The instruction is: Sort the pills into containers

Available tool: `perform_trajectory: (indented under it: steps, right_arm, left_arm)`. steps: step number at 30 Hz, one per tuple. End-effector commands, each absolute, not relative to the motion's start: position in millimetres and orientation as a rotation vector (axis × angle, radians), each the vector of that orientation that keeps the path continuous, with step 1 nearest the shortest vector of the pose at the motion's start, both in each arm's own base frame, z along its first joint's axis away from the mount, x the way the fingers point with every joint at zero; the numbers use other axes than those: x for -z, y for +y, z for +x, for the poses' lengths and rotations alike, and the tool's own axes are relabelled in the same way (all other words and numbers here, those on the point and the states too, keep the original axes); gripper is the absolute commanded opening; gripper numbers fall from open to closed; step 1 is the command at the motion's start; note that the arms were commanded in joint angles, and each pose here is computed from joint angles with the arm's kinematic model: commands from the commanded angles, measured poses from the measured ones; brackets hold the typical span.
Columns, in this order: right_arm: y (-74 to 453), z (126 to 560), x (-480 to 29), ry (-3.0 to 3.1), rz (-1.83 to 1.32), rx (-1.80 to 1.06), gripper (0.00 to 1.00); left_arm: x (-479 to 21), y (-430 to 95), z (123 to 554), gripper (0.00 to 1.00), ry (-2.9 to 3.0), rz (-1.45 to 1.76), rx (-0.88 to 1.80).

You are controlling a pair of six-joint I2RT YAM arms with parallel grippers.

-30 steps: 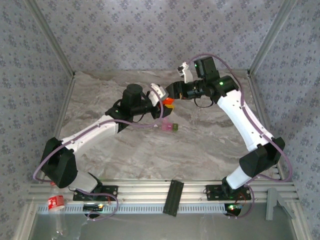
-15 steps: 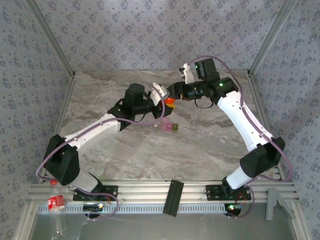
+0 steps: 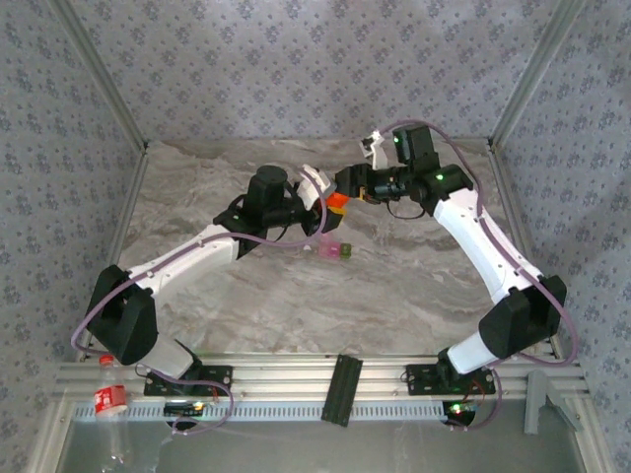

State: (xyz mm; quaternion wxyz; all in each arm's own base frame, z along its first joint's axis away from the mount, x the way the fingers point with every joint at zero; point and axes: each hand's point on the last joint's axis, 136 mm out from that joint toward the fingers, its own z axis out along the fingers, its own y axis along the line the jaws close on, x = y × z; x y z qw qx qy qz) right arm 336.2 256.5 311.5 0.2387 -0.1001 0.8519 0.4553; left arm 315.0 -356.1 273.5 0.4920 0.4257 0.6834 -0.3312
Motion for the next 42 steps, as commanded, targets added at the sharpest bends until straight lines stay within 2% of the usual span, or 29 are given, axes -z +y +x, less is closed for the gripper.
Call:
perform_trajectory:
  steps: [1, 2, 5, 7, 13, 17, 21, 27, 42]
  right_arm:
    - [245, 345, -326, 2.278, -0.196, -1.235, 0.38]
    - [245, 345, -325, 2.281, -0.195, -1.233, 0.43]
    - [239, 346, -327, 2.275, -0.18, -1.219, 0.61]
    - [226, 349, -331, 2.257, -0.146, -1.203, 0.69]
    - [179, 353, -344, 2.182, -0.004, -1.206, 0.75]
    - [153, 354, -328, 2.19, 0.114, -1.146, 0.85]
    - [154, 350, -312, 2.207, 0.108, -1.189, 0.84]
    - [177, 347, -304, 2.205, 0.06, -1.36, 0.77]
    - [229, 345, -304, 2.222, -0.061, -1.433, 0.73]
  left_arm:
    - [-306, -360, 320, 0.04, 1.582, 0.996, 0.81]
    - [-305, -360, 321, 0.0, 1.587, 0.994, 0.806]
    - [-304, -358, 324, 0.0, 1.603, 0.983, 0.781]
    - [-302, -356, 327, 0.0, 1.609, 0.979, 0.759]
    - [-293, -352, 328, 0.0, 1.646, 1.023, 0.728]
    - [-283, -353, 325, 0.0, 1.647, 1.067, 0.734]
    - [-274, -356, 319, 0.0, 1.645, 1.122, 0.77]
    - [-266, -359, 309, 0.0, 1.642, 1.18, 0.814]
    - [-264, -361, 311, 0.0, 1.671, 1.153, 0.847]
